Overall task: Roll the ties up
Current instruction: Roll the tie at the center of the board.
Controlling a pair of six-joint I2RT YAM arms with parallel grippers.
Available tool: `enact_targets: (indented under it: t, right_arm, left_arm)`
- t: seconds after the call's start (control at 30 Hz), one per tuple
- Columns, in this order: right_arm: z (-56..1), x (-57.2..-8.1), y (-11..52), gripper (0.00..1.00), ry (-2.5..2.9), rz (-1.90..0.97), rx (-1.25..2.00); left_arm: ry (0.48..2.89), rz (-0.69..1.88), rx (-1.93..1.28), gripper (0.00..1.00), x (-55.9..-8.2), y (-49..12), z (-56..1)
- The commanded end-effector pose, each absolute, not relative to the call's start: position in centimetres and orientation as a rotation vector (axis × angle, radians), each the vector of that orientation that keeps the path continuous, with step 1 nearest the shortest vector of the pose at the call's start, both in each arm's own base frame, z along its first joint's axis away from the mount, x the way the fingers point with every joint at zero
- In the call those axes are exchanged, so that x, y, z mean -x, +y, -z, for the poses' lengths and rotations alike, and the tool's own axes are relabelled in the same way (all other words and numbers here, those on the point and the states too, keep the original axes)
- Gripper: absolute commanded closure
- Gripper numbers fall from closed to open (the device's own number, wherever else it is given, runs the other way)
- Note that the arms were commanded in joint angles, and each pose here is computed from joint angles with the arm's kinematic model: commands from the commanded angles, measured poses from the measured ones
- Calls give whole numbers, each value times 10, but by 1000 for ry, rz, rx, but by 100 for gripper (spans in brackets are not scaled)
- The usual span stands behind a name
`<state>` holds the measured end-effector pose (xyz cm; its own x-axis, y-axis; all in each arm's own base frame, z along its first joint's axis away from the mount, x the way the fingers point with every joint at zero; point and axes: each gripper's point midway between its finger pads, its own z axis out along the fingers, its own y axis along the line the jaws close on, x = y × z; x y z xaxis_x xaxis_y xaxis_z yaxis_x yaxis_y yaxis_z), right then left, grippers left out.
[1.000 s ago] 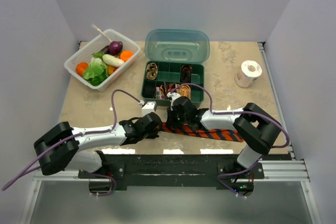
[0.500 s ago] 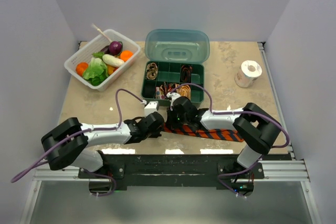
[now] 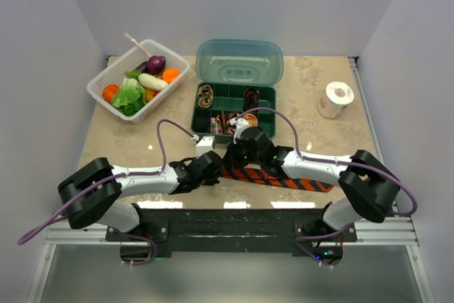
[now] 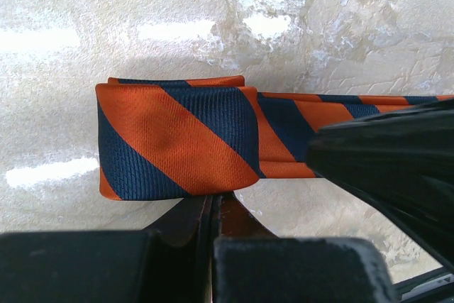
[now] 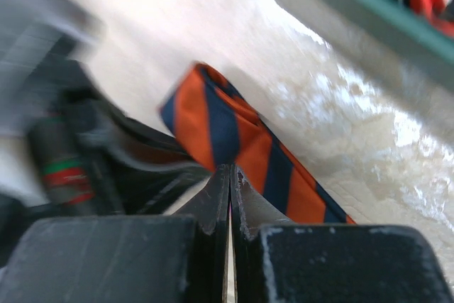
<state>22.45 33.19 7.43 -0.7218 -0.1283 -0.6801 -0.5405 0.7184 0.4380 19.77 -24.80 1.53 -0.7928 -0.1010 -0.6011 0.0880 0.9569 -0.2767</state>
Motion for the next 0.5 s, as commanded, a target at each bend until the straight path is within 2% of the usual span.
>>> enact_targets:
  t: [0.0, 0.27, 0.47]
  right_arm:
    - [-102, -231, 346, 100, 2190, -927, 505]
    - [-75, -229, 361, 100, 2245, -970, 537]
    - [-81, -228, 367, 100, 2216, -1027, 530]
  left_arm:
    - [2412, 399, 49, 100, -207, -254, -24]
    - [2406, 410, 57, 100, -207, -253, -26]
    - [2405, 408, 58, 100, -207, -252, -27]
